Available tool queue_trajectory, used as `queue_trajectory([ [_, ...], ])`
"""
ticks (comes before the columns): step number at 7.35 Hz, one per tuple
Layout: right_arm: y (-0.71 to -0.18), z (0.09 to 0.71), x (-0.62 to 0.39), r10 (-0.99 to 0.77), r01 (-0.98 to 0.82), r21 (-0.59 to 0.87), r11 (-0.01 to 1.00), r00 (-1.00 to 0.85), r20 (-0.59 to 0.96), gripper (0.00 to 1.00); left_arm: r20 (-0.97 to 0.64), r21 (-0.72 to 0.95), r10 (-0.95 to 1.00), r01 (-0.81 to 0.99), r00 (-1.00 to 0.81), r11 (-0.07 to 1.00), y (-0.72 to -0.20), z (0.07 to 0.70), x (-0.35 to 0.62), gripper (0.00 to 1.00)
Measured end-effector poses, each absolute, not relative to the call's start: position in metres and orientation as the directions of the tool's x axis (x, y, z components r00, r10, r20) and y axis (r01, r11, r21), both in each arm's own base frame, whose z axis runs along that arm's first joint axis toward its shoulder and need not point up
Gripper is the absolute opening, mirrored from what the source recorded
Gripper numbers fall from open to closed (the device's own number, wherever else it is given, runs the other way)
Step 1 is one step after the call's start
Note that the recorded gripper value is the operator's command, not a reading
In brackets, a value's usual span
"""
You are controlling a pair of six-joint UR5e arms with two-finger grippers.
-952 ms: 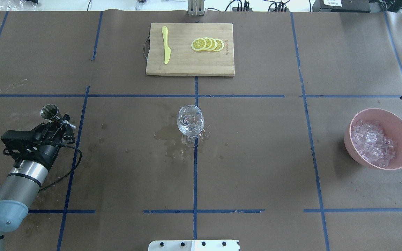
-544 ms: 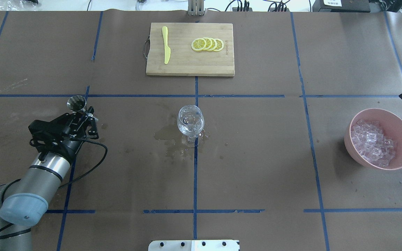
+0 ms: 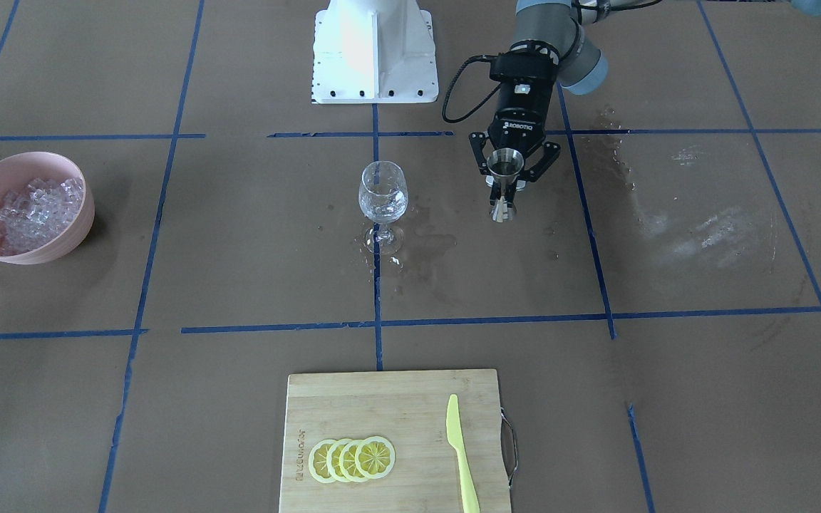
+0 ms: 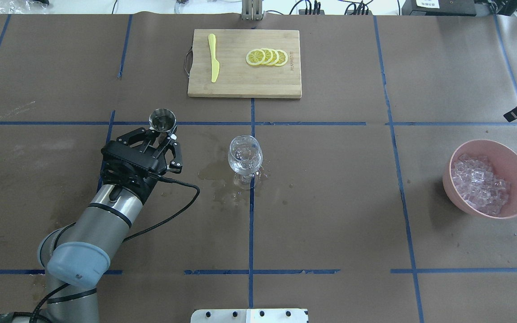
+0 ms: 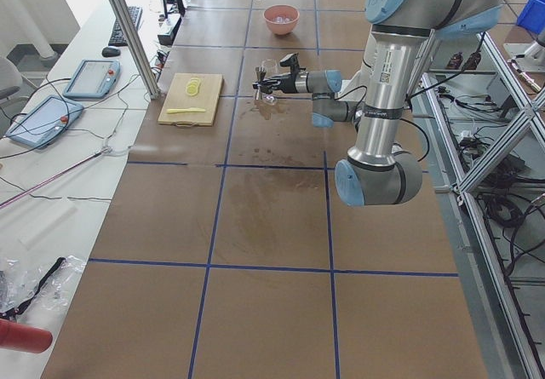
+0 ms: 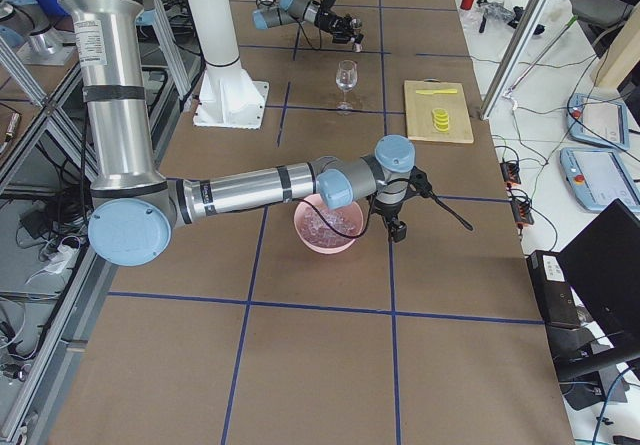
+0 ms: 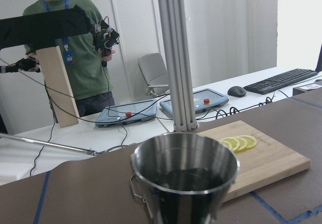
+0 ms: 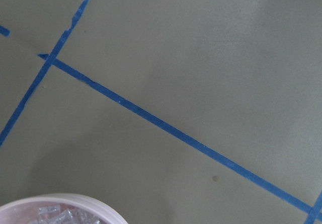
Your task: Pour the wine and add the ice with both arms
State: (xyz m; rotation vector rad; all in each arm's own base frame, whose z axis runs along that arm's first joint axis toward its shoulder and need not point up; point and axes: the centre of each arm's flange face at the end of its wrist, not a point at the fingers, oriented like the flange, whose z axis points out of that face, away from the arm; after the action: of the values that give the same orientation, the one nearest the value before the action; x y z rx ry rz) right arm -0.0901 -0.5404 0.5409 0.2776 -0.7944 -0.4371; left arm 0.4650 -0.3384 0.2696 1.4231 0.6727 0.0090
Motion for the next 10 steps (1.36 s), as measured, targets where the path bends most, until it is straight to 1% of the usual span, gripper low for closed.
queue_trajectory([
  [2, -0.54, 0.543, -0.091, -0.394, 0.212, 0.341, 0.916, 0.643, 0.657, 1.0, -0.292, 0.956, 0.467, 0.262, 0.835, 0.129, -0.337, 0.25, 0.477, 0.0],
  [4, -0.537, 0.542, -0.09, -0.33, 0.167, 0.296, 0.941, 0.655, 0.68, 1.0, -0.193, 0.981, 0.495, 0.156, 0.847, 0.115, -0.339, 0.225, 0.494, 0.0],
  [7, -0.537, 0.544, -0.09, -0.311, 0.155, 0.281, 0.947, 0.659, 0.685, 1.0, 0.021, 0.999, 0.499, -0.033, 0.866, 0.016, -0.35, 0.207, 0.491, 0.0],
  [9, -0.537, 0.545, -0.09, -0.303, 0.151, 0.274, 0.95, 0.66, 0.687, 1.0, 0.179, 0.983, 0.489, -0.174, 0.854, -0.055, -0.356, 0.204, 0.489, 0.0],
  [10, -0.538, 0.546, -0.09, -0.301, 0.15, 0.272, 0.951, 0.661, 0.688, 1.0, 0.231, 0.972, 0.485, -0.22, 0.844, -0.08, -0.356, 0.202, 0.489, 0.0],
])
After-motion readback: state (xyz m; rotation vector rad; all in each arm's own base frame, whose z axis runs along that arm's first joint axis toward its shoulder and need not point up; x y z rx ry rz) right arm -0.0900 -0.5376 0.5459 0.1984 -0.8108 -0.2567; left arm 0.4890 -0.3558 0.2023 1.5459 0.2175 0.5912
